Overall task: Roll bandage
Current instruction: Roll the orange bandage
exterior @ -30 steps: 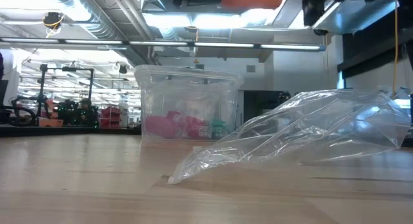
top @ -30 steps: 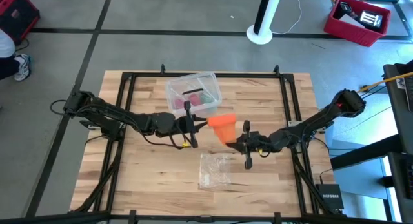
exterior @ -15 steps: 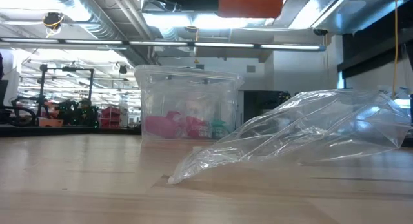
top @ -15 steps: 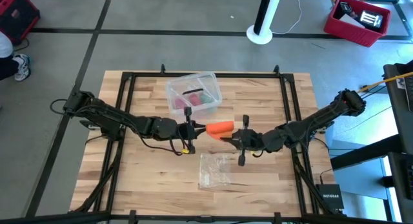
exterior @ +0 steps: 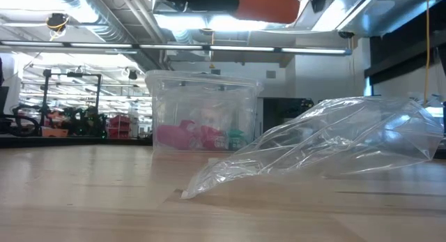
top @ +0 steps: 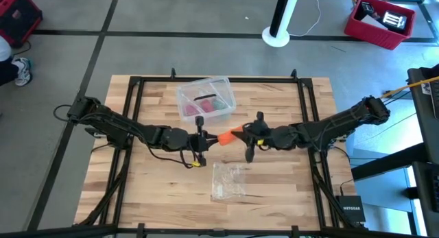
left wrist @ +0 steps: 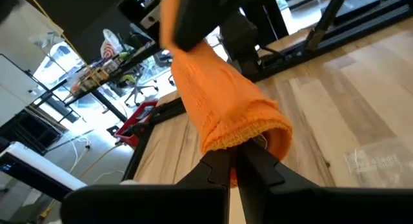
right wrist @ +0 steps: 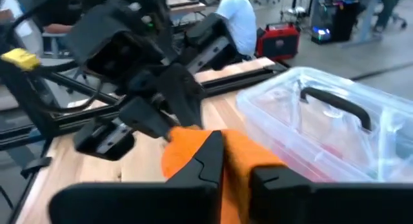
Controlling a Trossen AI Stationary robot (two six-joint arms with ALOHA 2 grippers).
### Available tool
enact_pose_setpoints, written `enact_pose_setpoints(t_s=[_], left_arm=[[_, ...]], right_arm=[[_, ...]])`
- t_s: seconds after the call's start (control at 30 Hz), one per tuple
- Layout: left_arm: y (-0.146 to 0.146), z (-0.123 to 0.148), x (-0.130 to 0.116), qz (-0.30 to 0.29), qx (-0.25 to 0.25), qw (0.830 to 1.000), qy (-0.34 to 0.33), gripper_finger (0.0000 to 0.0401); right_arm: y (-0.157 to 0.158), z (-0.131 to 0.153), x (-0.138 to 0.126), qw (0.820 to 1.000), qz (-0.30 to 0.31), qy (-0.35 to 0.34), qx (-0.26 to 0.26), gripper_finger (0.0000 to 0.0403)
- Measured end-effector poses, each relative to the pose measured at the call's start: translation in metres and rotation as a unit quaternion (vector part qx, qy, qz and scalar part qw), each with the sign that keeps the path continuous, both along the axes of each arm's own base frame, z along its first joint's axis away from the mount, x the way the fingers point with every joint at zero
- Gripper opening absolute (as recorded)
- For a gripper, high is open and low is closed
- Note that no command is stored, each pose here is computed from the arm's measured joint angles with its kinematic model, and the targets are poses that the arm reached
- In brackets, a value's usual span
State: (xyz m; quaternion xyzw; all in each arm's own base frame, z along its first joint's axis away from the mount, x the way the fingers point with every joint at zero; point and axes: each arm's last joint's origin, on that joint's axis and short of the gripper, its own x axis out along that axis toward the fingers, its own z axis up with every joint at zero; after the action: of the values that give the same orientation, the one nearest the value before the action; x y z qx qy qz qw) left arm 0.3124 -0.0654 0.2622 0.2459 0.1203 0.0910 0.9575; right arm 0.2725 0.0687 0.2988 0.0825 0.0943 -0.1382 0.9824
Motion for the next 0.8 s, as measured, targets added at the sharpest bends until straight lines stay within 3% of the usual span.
enact_pose_setpoints(t_s=[0.47, 0.63, 0.8], left_arm=[[0.0, 0.0, 0.0, 0.001, -0.013, 1.0, -0.002, 0.0004], [0.0, 0.0, 0.0, 0.001, -0.013, 1.0, -0.002, 0.0004], [0.0, -0.001, 0.0, -0.001, -0.013, 1.0, 0.001, 0.0004]], right_arm=[[-0.005, 0.0, 0.001, 1.0, -0.008, 0.0, -0.005, 0.0196], [-0.012, -0.009, 0.007, 0.999, -0.022, 0.022, 0.008, 0.0221], [-0.016, -0.017, 0.012, 0.999, -0.025, 0.039, 0.022, 0.022]])
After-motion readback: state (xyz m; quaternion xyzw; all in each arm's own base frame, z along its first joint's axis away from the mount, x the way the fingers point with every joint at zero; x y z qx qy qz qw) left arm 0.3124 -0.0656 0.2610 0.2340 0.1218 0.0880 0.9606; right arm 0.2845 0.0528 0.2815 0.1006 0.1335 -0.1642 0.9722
